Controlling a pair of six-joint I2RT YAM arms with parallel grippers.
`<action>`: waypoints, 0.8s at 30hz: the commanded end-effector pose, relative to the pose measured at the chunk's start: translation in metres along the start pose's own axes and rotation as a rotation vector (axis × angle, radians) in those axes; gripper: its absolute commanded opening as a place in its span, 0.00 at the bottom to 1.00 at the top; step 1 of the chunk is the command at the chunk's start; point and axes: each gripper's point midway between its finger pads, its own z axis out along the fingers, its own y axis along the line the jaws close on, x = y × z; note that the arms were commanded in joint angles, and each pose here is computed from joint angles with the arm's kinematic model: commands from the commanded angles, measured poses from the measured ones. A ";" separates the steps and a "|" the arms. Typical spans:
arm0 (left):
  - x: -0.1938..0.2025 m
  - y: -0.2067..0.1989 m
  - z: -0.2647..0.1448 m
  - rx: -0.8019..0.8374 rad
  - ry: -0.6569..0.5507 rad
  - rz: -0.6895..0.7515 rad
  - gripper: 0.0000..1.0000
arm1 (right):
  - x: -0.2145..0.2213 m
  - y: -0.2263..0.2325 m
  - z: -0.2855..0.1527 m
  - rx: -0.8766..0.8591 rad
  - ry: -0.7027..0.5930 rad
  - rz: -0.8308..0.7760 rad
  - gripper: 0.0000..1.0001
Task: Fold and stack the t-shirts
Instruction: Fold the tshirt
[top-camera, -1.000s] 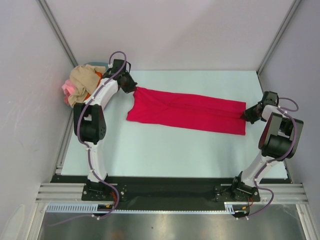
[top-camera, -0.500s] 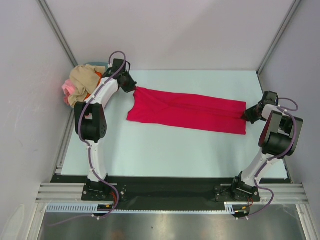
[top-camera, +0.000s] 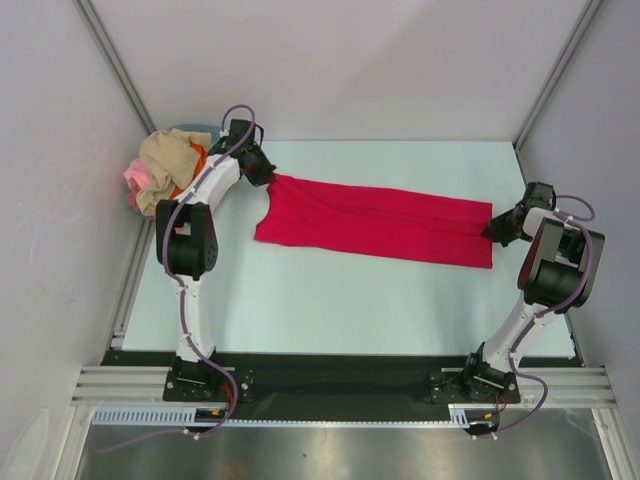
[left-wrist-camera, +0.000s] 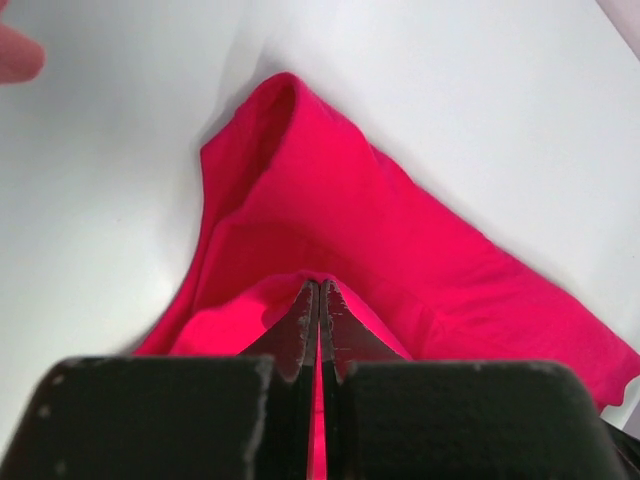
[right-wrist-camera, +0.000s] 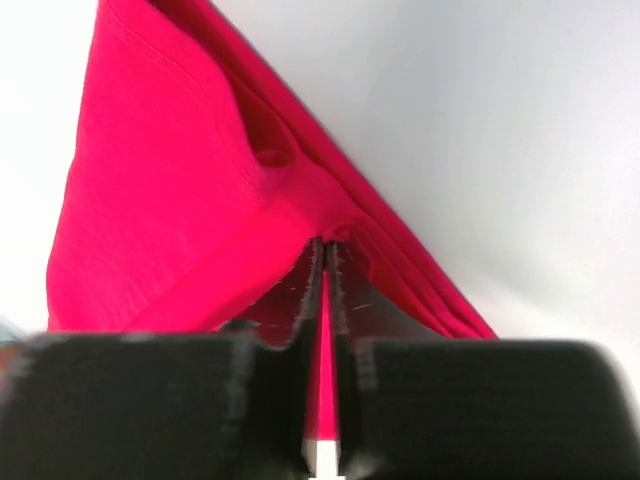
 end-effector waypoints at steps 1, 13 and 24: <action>-0.022 -0.014 0.001 0.048 -0.043 0.023 0.01 | -0.030 0.015 0.002 -0.038 -0.085 -0.031 0.09; -0.050 -0.018 -0.078 -0.042 -0.229 0.212 0.47 | -0.056 0.030 -0.082 -0.018 -0.311 -0.269 0.52; 0.062 -0.012 -0.079 0.179 -0.007 0.250 0.38 | 0.043 0.050 -0.070 -0.275 -0.065 -0.361 0.49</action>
